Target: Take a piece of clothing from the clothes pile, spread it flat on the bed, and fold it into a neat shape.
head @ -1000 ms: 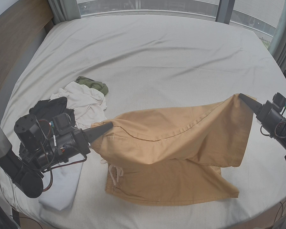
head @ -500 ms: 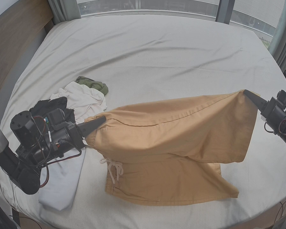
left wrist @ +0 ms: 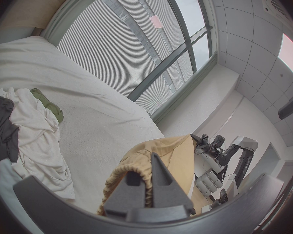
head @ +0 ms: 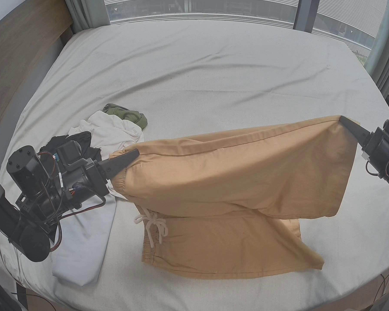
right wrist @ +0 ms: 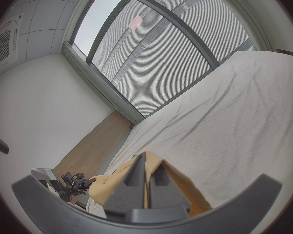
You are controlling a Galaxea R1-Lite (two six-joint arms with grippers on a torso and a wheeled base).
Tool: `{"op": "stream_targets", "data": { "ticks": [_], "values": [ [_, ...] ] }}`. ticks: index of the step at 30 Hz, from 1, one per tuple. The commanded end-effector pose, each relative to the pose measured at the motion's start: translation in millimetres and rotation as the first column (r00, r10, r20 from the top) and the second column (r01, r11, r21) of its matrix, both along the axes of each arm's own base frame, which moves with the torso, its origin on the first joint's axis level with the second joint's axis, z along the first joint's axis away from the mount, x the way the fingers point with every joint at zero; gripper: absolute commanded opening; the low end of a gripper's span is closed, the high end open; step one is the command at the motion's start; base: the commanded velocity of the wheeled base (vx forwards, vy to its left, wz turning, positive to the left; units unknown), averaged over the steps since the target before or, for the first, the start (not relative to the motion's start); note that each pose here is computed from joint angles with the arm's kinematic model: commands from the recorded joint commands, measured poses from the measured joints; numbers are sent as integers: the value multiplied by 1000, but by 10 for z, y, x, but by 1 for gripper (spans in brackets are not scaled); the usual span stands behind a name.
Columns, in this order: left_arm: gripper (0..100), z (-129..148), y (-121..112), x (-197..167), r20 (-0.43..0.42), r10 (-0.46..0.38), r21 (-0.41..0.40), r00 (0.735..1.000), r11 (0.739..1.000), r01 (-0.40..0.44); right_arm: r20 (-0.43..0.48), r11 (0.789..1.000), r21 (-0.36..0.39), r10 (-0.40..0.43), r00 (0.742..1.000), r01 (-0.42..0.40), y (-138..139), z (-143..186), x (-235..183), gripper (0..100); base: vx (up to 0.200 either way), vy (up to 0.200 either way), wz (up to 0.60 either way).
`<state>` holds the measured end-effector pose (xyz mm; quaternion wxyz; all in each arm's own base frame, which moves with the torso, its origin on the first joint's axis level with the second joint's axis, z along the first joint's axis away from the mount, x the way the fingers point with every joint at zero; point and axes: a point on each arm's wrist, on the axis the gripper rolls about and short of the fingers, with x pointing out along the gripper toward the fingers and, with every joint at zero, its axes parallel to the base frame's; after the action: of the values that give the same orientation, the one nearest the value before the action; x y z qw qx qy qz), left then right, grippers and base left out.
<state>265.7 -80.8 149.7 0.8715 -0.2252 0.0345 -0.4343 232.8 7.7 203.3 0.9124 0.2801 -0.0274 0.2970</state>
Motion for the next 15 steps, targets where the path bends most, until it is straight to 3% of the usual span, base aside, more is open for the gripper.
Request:
{"op": "stream_targets", "data": {
  "ticks": [1, 15],
  "values": [
    [0, 29, 19, 11, 12, 8, -5, 1000, 1000, -8, 6, 1000, 1, -9, 1000, 9, -29, 17, -9, 0, 0, 0, 0],
    [0, 114, 38, 79, 52, 22, -15, 998, 1000, -21, 3, 1000, -6, -5, 1000, 5, -73, 7, -11, 0, 0, 0, 0]
  ]
}}
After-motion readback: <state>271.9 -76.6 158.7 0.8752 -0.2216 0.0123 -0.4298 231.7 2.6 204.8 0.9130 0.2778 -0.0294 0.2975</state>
